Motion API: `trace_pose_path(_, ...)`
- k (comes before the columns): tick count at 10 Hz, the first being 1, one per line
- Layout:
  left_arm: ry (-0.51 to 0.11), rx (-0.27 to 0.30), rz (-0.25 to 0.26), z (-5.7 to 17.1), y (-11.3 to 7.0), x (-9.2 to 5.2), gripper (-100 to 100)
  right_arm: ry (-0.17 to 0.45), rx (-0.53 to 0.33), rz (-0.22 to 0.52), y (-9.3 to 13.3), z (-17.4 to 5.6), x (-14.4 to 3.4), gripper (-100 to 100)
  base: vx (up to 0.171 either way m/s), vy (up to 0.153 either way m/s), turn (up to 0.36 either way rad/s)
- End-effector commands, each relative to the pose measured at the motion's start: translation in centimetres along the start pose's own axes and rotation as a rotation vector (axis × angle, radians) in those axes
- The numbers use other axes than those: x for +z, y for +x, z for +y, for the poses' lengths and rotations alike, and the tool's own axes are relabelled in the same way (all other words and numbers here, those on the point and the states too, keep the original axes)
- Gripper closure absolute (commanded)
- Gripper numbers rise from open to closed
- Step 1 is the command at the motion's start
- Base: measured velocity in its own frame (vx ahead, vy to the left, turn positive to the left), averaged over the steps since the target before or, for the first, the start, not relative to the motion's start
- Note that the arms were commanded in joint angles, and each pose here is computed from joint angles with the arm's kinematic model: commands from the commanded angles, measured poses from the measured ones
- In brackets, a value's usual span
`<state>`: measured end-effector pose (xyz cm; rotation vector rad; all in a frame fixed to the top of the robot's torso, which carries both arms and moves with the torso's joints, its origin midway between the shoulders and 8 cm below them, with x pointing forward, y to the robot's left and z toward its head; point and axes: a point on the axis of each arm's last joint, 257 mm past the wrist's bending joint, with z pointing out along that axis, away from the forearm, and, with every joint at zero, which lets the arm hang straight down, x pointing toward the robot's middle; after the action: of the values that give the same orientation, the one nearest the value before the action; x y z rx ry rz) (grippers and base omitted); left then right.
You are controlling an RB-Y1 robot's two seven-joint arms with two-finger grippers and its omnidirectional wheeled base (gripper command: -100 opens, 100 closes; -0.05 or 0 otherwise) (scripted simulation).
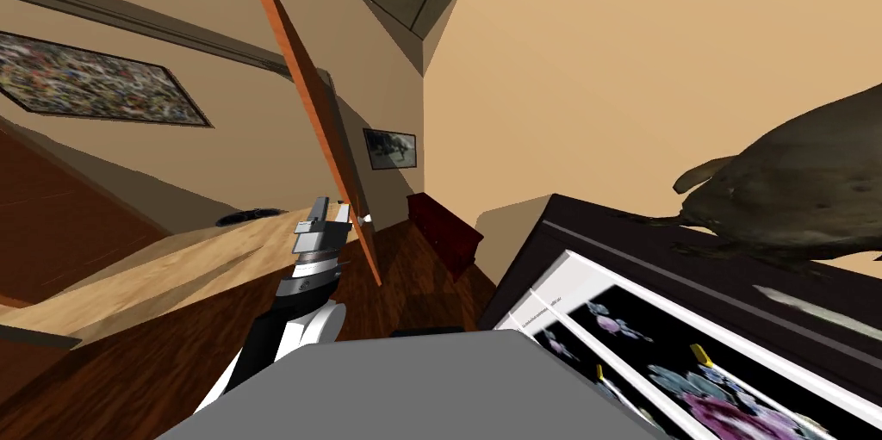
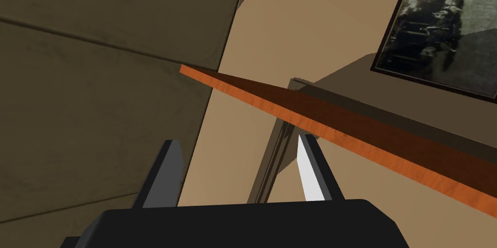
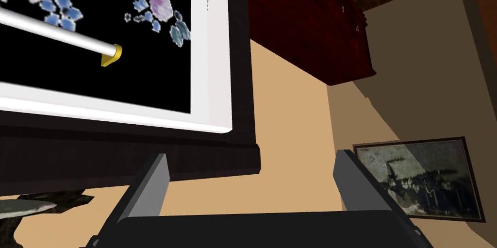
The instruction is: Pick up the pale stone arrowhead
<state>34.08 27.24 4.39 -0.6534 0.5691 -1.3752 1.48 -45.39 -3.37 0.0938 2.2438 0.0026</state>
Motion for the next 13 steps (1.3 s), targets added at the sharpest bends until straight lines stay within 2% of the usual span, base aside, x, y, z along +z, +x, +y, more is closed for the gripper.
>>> trace_pose_path(1,0.000,0.000,0.000,0.0,0.0,0.0,0,0.031,-0.044,0.085,0.5,-0.4,-1.4,-100,-0.023,-0.053,0.337)
trace_pose_path(2,0.000,0.000,0.000,0.0,0.0,0.0,0,0.040,-0.057,0.092,0.2,-0.5,-1.7,-100,-0.027,-0.058,0.165)
trace_pose_path(3,0.000,0.000,0.000,0.0,0.0,0.0,0,0.063,-0.092,0.165,0.7,-0.8,-2.9,-100,-0.039,-0.072,0.364)
trace_pose_path(4,0.000,0.000,0.000,0.0,0.0,0.0,0,0.068,-0.101,0.167,0.5,-0.9,-3.1,-100,-0.033,-0.069,0.171)
trace_pose_path(6,0.000,0.000,0.000,0.0,0.0,0.0,0,0.102,-0.169,0.302,1.1,-1.2,-5.3,-100,-0.037,-0.091,0.371)
trace_pose_path(7,0.000,0.000,0.000,0.0,0.0,0.0,0,0.112,-0.183,0.311,0.8,-1.3,-5.6,-100,-0.044,-0.099,0.193)
trace_pose_path(9,0.000,0.000,0.000,0.0,0.0,0.0,0,0.136,-0.248,0.439,1.1,-1.5,-7.7,-100,-0.073,-0.115,0.389)
trace_pose_path(10,0.000,0.000,0.000,0.0,0.0,0.0,0,0.141,-0.256,0.443,0.9,-1.6,-7.8,-100,-0.055,-0.133,0.178)
trace_pose_path(13,0.000,0.000,0.000,0.0,0.0,0.0,0,0.153,-0.344,0.616,1.0,-1.5,-10.3,-100,-0.089,-0.132,0.366)
